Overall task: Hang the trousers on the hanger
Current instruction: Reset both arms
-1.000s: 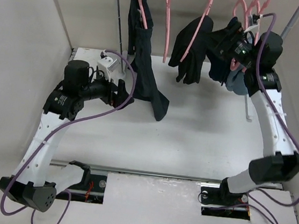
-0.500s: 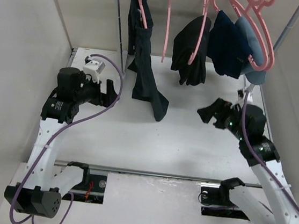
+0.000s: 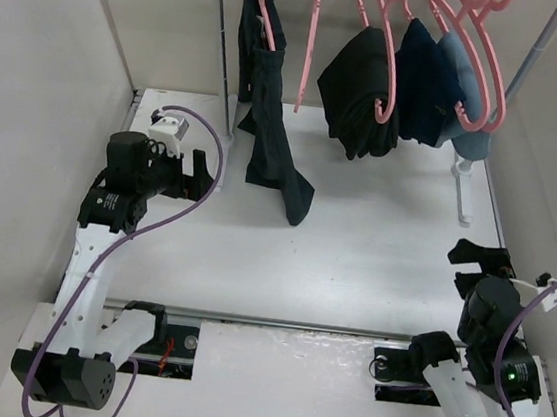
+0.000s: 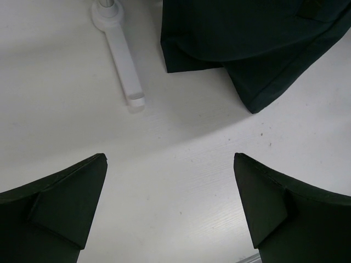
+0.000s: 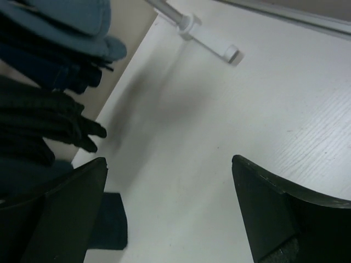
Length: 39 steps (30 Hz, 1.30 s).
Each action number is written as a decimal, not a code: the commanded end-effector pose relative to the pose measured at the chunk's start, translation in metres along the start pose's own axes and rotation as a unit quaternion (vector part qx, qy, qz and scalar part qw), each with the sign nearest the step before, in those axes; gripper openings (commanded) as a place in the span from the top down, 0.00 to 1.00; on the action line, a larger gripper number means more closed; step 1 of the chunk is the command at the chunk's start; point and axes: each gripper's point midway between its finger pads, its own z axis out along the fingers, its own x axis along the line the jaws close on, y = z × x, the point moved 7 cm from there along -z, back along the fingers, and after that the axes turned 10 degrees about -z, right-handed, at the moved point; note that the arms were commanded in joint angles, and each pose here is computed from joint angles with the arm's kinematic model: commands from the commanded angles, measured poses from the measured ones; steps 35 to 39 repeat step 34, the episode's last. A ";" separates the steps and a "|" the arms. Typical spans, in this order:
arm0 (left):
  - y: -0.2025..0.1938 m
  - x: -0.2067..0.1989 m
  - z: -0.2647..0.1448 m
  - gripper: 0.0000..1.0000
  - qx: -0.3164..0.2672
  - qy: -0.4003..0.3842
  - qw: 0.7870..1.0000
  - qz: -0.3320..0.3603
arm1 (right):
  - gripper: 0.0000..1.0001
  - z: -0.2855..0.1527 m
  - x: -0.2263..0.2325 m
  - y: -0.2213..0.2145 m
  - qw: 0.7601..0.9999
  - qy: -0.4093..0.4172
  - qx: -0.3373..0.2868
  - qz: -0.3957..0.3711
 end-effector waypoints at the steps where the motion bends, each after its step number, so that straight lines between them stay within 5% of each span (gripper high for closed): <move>1: 0.005 0.001 -0.004 0.00 -0.031 0.006 0.999 0.004 | 0.00 0.000 -0.016 0.011 0.996 -0.064 -0.052 0.035; 39: -0.001 0.005 -0.002 0.00 -0.028 0.011 1.000 -0.004 | 0.00 -0.003 -0.003 0.035 0.994 -0.060 -0.083 0.027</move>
